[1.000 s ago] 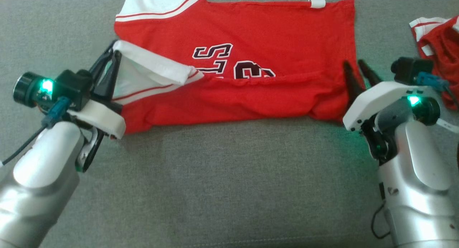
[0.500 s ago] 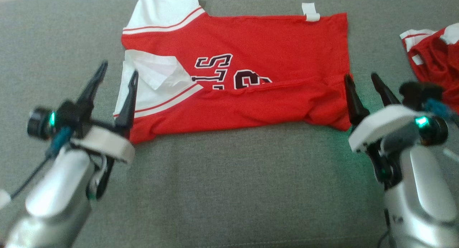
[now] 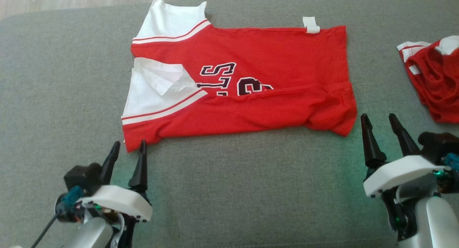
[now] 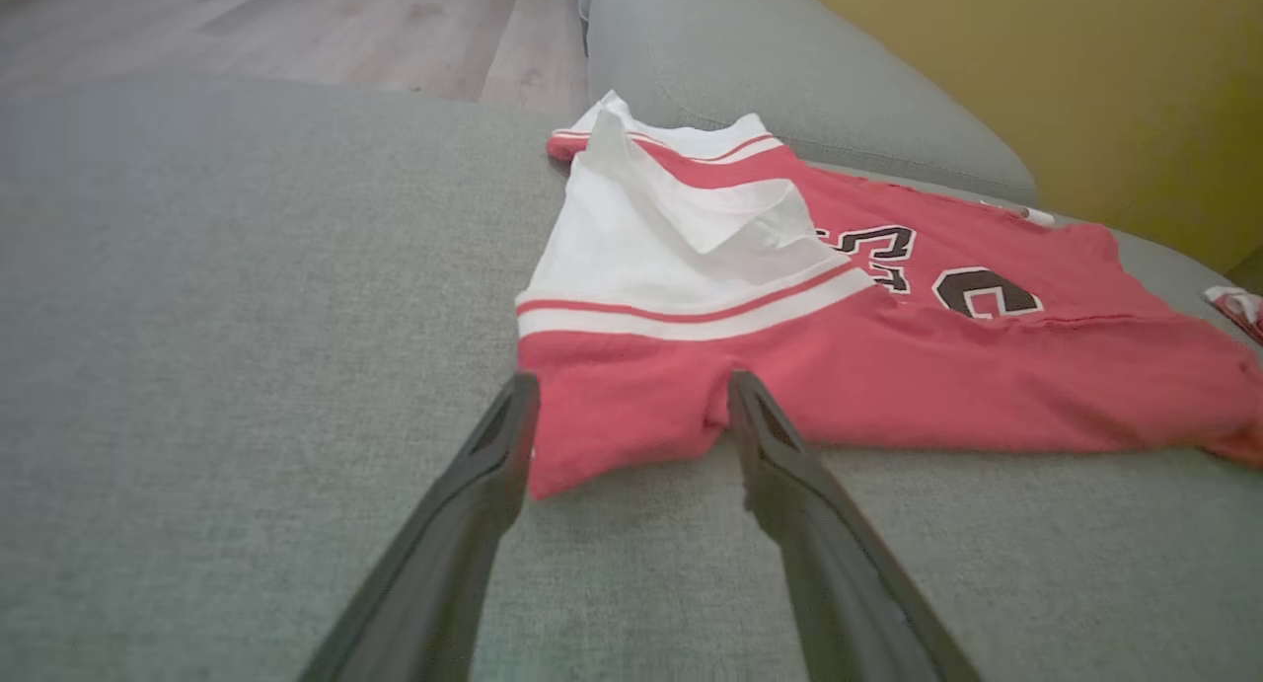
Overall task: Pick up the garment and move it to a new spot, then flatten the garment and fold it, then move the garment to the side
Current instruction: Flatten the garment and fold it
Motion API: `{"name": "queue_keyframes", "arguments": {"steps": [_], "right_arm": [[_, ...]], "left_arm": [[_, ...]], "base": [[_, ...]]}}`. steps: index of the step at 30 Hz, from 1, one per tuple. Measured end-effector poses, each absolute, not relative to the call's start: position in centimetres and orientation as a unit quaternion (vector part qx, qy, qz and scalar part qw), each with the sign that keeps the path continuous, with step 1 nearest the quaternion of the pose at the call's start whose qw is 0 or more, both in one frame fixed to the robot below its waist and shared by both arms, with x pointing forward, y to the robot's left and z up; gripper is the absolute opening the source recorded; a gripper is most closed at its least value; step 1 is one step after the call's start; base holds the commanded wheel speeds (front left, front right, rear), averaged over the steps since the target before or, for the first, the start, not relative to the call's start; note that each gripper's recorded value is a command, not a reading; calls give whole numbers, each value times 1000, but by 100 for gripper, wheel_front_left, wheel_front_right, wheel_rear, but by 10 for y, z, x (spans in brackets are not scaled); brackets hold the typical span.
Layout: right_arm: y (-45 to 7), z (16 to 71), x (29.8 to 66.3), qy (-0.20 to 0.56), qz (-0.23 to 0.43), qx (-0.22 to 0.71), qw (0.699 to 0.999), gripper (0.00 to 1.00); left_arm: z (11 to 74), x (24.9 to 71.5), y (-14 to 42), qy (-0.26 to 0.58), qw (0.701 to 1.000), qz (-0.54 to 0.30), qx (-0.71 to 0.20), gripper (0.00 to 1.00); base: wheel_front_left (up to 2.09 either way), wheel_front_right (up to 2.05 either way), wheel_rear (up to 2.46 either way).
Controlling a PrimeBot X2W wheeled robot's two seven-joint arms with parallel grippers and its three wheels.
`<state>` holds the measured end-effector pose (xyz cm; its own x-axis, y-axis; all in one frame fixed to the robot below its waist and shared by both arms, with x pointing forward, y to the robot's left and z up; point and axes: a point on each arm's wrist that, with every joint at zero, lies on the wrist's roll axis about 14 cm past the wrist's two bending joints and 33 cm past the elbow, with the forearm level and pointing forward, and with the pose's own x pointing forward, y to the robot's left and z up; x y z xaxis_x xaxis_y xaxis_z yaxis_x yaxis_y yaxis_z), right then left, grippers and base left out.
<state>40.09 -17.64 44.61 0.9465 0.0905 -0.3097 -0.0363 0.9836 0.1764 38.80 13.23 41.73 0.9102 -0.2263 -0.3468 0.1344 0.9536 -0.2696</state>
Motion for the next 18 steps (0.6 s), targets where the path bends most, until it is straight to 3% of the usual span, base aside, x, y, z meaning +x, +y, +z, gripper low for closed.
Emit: {"name": "queue_keyframes", "arguments": {"steps": [6, 18], "right_arm": [[-173, 444, 400, 163, 37, 88, 982, 100], [-177, 437, 408, 170, 30, 86, 981, 100]], "left_arm": [[398, 394, 148, 225, 960, -26, -166, 100], [364, 397, 139, 282, 938, -11, -199, 100]], "base": [[0, 0, 0], [0, 0, 0]]}}
